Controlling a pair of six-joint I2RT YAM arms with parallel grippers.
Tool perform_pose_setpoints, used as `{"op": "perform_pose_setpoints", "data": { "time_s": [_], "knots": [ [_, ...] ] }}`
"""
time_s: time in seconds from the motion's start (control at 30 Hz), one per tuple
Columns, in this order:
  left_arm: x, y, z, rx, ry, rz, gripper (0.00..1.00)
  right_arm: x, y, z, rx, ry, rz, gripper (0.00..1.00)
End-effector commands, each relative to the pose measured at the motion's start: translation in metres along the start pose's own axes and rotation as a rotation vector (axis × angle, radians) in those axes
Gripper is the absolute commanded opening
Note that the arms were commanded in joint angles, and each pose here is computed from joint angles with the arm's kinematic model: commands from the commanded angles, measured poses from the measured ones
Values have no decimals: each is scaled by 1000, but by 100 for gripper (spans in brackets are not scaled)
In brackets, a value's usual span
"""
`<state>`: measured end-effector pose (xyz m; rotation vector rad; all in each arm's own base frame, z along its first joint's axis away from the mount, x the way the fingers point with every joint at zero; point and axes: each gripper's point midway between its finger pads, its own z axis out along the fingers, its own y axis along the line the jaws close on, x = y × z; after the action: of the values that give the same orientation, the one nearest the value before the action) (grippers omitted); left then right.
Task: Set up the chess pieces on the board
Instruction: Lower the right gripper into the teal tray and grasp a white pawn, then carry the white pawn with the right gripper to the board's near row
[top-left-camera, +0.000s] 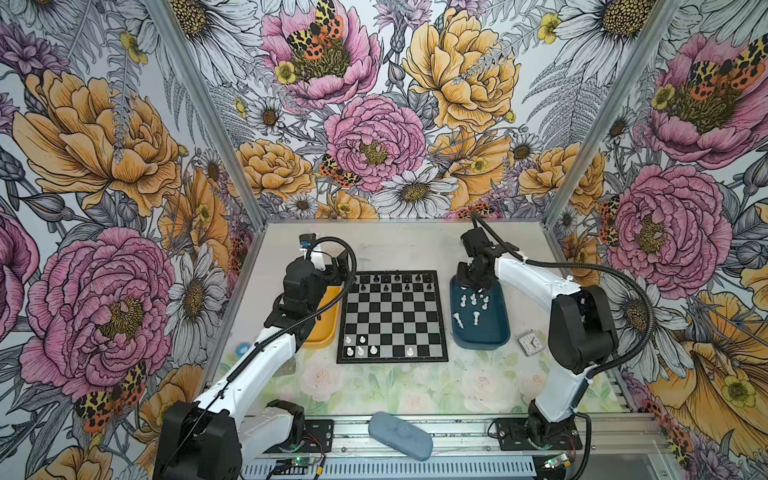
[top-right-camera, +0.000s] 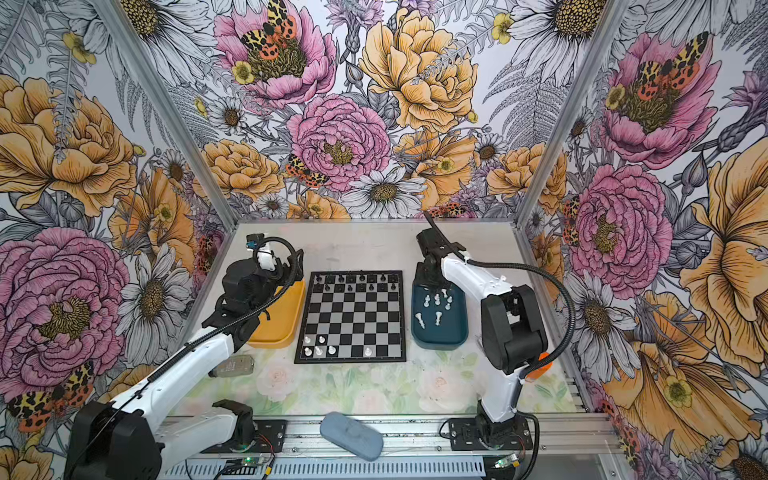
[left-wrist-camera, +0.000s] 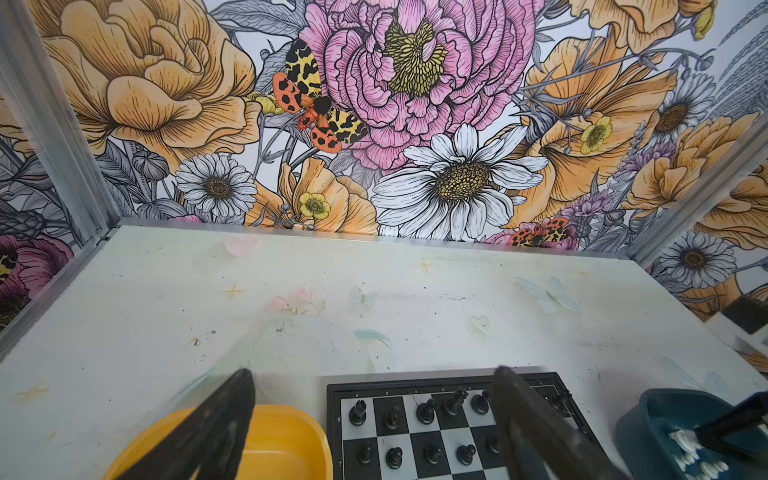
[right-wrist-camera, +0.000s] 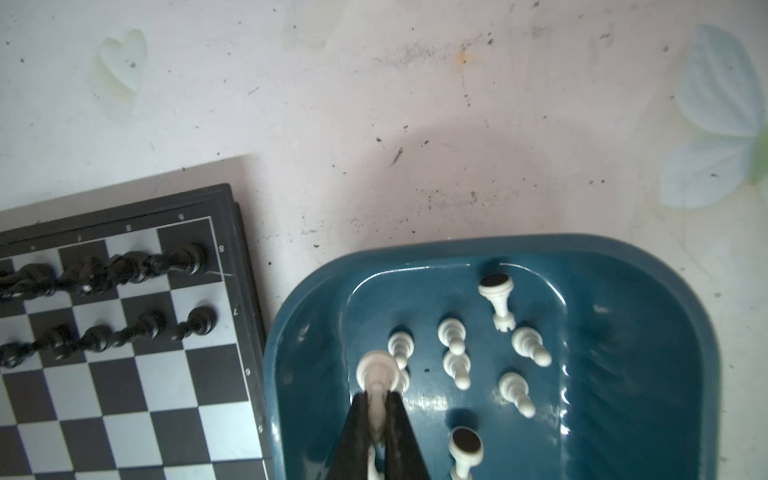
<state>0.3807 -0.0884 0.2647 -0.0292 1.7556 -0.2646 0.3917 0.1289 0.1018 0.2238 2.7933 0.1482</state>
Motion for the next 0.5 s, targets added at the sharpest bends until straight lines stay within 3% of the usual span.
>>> {"op": "perform_pose_setpoints", "data": {
  "time_s": [0.0,0.27,0.47],
  "knots": [
    [-4,-1,-6,6,-20,13,90,-2,5,-41,16,-37,-66,0],
    [-6,1,-12,-10,-29,14,90,36,46,-87,15,13,-254,0],
    [-10,-2,-18,-3,-42,13,90,82,86,-90,-26,89,-360,0]
  ]
}}
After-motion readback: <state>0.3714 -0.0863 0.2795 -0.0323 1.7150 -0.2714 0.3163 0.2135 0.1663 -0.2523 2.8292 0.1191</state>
